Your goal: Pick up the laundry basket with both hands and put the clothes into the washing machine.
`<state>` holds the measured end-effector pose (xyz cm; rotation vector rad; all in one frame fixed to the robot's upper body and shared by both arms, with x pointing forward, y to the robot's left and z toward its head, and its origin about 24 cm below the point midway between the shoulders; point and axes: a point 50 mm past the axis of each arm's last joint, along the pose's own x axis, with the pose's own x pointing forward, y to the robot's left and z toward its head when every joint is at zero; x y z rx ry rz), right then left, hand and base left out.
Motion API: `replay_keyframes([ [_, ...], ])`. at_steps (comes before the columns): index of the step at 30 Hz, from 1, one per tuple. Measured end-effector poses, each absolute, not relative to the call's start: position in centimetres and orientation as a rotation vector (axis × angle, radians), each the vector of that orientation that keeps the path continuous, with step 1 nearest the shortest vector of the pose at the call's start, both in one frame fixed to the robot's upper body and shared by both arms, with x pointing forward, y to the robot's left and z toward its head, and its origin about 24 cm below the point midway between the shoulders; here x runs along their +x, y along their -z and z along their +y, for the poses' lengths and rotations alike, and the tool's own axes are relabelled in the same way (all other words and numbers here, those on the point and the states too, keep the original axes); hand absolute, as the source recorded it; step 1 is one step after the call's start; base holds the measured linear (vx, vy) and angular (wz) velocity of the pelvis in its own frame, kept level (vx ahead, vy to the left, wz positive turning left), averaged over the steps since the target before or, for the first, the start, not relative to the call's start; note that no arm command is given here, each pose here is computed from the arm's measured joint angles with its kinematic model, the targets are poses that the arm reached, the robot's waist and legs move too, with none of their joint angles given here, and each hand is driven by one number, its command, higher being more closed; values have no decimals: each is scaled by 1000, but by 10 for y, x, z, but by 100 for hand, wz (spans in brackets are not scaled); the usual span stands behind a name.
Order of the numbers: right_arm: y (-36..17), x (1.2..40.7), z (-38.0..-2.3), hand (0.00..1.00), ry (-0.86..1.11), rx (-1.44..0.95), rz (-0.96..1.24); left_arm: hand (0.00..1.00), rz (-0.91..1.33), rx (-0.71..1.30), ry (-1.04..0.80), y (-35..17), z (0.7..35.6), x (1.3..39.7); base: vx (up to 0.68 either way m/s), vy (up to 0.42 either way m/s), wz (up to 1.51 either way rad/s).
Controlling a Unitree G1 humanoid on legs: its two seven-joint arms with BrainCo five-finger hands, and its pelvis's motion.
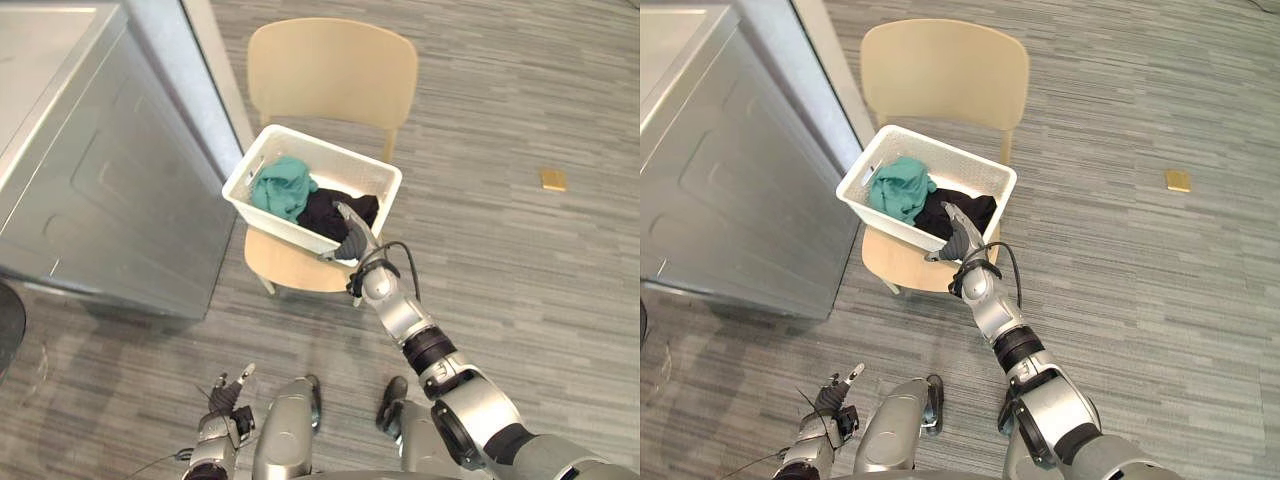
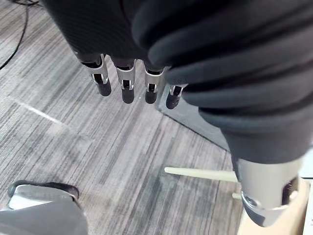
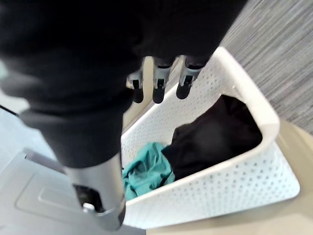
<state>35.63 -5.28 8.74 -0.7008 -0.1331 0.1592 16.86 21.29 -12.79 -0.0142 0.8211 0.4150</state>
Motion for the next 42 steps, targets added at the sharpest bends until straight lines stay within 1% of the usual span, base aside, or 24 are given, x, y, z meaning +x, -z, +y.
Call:
replay_keyframes([
  [2, -85, 358, -61, 0, -142, -718, -120, 0, 800, 5, -410, 125, 217, 173, 14, -43, -6],
  [6, -83, 360, -73, 0, -106, -722, -92, 0, 820, -3, -400, 128, 212, 169, 0, -88, -3],
  [17, -84, 359, -66, 0, -96, -693, -103, 0, 843, -31, -434, 132, 208, 160, -32, -75, 4],
  [21, -109, 371, -59, 0, -94, -703, -159, 0, 839, -28, -454, 131, 209, 160, 55, -19, -3],
  [26, -155, 385, -53, 0, -48, -680, -276, 0, 825, -26, -452, 129, 208, 164, -10, 44, -14],
  [28, -159, 386, -54, 0, -37, -667, -284, 0, 817, -25, -450, 128, 208, 167, -63, 99, -20],
  [34, -148, 382, -54, 0, -29, -492, -226, 0, 793, -24, -449, 125, 208, 175, -61, 91, -19],
  [38, -132, 377, -62, 0, -14, -372, -165, 0, 789, -21, -460, 124, 208, 176, -6, 18, -2],
  [42, -123, 375, -66, 0, -13, -356, -137, 0, 794, -34, -469, 125, 208, 174, 9, -1, 0],
])
